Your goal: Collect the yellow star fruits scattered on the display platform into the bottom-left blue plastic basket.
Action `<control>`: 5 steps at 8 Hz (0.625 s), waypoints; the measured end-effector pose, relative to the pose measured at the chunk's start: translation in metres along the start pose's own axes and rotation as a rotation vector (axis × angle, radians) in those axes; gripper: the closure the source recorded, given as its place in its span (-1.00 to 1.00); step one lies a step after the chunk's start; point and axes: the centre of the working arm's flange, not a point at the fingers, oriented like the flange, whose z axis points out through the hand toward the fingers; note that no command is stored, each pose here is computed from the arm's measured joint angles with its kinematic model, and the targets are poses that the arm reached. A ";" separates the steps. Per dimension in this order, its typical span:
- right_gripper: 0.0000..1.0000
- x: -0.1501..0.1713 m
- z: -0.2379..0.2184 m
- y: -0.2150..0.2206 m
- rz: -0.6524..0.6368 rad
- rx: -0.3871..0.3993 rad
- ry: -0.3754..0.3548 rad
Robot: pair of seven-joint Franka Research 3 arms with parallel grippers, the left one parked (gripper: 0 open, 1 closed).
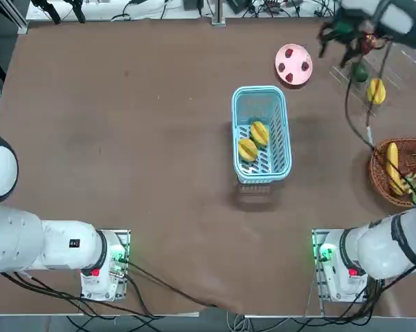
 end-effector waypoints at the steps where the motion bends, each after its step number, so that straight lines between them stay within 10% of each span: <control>1: -1.00 0.036 0.004 0.040 -0.043 -0.010 0.020; 5: -1.00 0.138 0.065 0.142 -0.227 -0.015 0.101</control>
